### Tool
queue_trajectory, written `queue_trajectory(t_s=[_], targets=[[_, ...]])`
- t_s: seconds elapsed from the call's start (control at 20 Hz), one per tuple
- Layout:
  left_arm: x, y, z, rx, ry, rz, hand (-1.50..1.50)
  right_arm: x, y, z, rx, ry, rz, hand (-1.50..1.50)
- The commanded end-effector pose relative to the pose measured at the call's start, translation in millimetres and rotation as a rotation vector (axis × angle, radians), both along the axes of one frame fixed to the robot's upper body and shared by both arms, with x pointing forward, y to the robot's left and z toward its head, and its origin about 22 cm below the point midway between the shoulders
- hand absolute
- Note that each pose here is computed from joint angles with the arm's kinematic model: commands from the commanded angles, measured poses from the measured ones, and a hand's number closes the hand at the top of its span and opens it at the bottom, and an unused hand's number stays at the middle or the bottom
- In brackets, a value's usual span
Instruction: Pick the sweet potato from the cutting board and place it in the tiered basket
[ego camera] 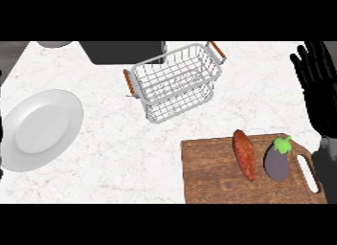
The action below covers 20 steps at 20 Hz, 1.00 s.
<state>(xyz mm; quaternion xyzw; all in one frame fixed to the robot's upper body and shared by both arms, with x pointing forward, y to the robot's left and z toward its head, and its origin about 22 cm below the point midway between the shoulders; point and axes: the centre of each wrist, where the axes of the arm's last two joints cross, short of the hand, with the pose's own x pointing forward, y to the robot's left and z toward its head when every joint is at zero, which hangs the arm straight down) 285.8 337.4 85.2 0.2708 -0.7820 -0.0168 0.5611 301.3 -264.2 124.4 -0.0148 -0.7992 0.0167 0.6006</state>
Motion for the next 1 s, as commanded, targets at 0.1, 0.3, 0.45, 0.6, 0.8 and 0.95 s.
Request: queue_trajectory(t_s=[0.1, 0.3, 0.45, 0.6, 0.8, 0.95], targets=[[1.4, -56.0, -20.7, -0.09, 0.058, -0.125, 0.0, 14.7, -19.6, -13.3, 0.253, -0.047, 0.235, 1.5], [-7.2, -61.0, -37.9, -0.158, 0.138, -0.166, 0.0, 8.1, -23.2, -51.9, 0.799, -0.076, -0.044, 1.5], [-9.4, -107.6, -47.1, -0.228, 0.186, -0.313, 0.0, 15.3, -16.8, -86.7, 0.618, 0.213, 0.449, -1.5], [-13.5, -117.0, -53.4, -0.24, 0.22, -0.318, 0.0, 9.8, -34.1, -99.1, 0.654, 0.19, 0.667, -1.5], [-17.4, -127.8, -62.7, -0.23, 0.221, -0.306, 0.0, -0.3, -129.1, -71.3, 0.523, 0.055, 0.765, -1.5], [-19.4, -126.6, -55.5, -0.216, 0.226, -0.314, 0.0, -8.5, -174.7, -48.2, 0.301, 0.08, 0.818, -1.5]])
